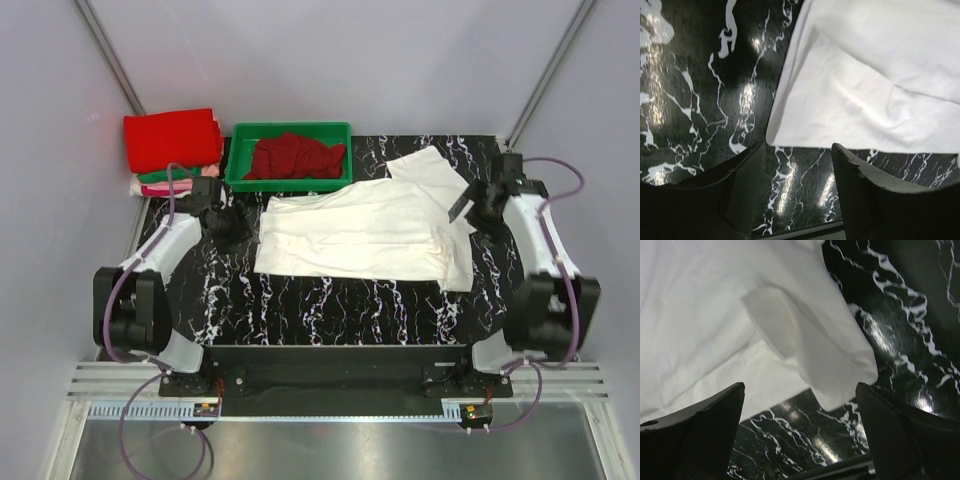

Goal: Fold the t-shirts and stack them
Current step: Fold the tshirt

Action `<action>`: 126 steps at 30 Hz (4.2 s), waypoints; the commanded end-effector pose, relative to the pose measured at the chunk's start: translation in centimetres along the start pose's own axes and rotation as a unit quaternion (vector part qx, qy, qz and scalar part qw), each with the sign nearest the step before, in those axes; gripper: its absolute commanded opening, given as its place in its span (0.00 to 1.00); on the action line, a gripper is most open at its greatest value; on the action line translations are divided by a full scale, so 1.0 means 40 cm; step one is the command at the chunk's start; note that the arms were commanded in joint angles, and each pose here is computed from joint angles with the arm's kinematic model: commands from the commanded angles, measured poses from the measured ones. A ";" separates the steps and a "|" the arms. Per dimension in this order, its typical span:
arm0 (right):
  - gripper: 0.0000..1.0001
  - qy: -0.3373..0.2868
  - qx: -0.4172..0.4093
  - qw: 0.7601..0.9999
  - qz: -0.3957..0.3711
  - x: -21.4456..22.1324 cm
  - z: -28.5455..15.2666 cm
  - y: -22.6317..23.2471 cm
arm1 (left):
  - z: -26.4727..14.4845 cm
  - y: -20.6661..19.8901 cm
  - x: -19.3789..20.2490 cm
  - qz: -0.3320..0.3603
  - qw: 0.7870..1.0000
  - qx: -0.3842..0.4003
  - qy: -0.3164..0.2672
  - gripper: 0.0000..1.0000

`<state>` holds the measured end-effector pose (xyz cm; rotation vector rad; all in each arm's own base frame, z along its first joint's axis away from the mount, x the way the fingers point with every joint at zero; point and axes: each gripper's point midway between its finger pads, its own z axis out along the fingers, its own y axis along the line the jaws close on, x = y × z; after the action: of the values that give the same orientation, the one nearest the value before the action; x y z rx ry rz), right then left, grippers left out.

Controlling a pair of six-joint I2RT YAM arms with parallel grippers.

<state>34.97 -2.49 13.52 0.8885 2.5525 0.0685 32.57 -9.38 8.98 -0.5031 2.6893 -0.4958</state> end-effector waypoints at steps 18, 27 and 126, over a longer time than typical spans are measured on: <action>0.98 0.045 0.011 0.998 0.051 0.288 0.042 -0.121 | 0.038 -0.009 0.106 0.006 0.995 0.095 -0.033 0.65; 0.44 0.035 0.046 0.998 0.029 0.248 0.105 -0.131 | 0.090 -0.009 0.096 0.005 0.995 0.096 -0.021 0.52; 1.00 -0.110 -0.166 0.979 0.042 0.007 -0.093 0.008 | -0.129 -0.102 0.105 0.056 0.979 0.131 -0.149 0.99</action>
<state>33.26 -1.26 16.45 0.7805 2.2293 0.4167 27.65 -12.25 14.91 -0.2818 2.3089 -0.7544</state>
